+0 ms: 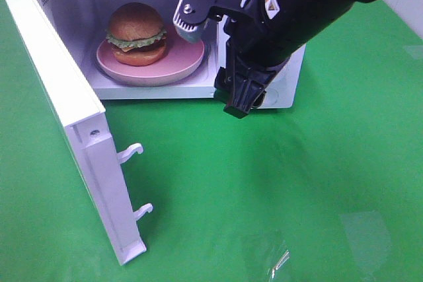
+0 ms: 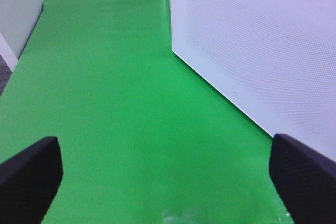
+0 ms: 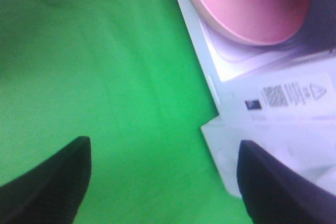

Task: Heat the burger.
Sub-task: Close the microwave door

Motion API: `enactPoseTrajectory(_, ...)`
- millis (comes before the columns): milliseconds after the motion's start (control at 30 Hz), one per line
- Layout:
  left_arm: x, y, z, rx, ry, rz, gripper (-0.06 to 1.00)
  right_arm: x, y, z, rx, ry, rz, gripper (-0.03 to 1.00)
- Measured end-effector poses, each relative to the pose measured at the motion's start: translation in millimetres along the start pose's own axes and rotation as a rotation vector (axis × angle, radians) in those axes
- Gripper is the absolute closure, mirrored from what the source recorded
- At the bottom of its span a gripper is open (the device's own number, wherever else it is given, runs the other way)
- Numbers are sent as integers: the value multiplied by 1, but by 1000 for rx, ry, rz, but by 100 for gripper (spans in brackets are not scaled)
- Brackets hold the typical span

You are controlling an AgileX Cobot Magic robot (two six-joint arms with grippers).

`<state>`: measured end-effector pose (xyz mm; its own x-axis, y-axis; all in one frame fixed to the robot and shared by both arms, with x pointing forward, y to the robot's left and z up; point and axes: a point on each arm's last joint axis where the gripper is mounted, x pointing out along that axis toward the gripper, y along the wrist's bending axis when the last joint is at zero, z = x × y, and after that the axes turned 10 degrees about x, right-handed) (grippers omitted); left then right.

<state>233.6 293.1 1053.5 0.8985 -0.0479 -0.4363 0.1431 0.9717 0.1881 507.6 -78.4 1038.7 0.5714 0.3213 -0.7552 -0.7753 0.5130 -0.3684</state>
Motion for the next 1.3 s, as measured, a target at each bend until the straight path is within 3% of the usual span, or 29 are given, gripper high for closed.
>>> enactPoseTrajectory(33,0,0,0,0,0,0,-5,0,0,0,0,0,0,21)
enactPoseTrajectory(67,0,0,0,0,0,0,-5,-15,0,-5,134,24,9,21)
enactPoseTrajectory(100,0,0,0,0,0,0,-5,-15,0,-5,134,24,9,21)
enactPoseTrajectory(200,0,0,0,0,0,0,-5,-38,-1,-9,313,45,21,21)
enactPoseTrajectory(433,0,0,0,0,0,0,-5,-72,-1,-21,435,146,34,21)
enactPoseTrajectory(767,0,0,0,0,0,0,-5,-105,6,-43,480,172,51,21)
enactPoseTrajectory(1300,0,0,0,0,0,0,-5,-152,33,-116,544,171,43,21)
